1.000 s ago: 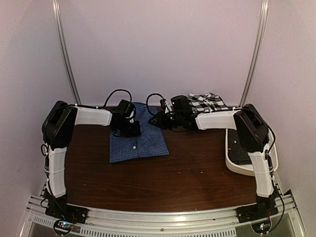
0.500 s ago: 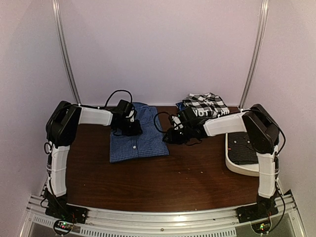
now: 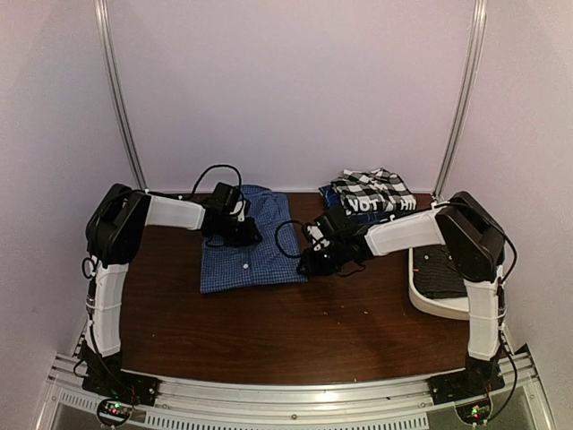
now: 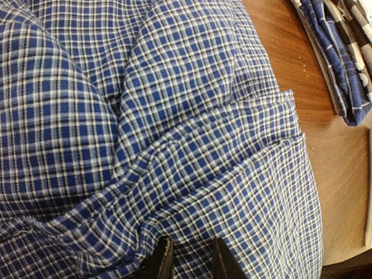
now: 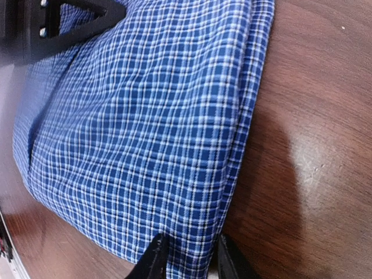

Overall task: Fold and stack the long sleeve shirts
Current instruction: Move the 2/3-rectangle-folded shirt to the center of the board.

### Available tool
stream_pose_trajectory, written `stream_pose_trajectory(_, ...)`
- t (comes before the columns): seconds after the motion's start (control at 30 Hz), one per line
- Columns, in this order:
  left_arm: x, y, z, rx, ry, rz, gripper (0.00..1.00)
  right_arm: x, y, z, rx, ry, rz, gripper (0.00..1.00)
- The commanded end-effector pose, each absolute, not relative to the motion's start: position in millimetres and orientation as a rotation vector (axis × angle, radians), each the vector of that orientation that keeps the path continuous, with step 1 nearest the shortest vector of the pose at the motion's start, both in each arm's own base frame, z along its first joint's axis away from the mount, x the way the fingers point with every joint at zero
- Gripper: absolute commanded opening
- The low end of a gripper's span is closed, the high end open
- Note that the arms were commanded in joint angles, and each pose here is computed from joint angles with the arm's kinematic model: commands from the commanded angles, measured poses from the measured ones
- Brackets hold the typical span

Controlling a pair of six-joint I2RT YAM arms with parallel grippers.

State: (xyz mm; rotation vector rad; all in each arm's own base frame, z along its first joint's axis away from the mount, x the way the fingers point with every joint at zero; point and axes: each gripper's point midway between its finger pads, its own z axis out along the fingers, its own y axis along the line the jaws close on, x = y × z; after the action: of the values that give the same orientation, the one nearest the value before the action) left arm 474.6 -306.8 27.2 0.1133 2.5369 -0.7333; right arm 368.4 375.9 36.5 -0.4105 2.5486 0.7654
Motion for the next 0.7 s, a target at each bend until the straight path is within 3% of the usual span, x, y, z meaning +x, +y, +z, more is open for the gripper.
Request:
stream_pose_trajectory(0.0,457.8,-304.3,5.1,0.097,2.603,-0.746,0.25,354.6,371.3,31.6,-0.436,2.564,0.726,0.21)
stream_pose_trajectory(0.13,446.1,-304.8,2.2,0.081,2.626,-0.737,0.25,342.1,364.1,29.9,-0.439,2.574,0.725,0.0)
stream_pose_trajectory(0.43,406.6,-309.6,12.1,0.002,2.672,-0.738,0.24,301.0,338.8,29.4,-0.489,2.589,0.743,0.0)
stream_pose_trajectory(0.67,408.3,-314.3,51.6,0.028,2.605,-0.754,0.3,263.0,322.4,22.0,-0.557,2.632,0.748,0.0)
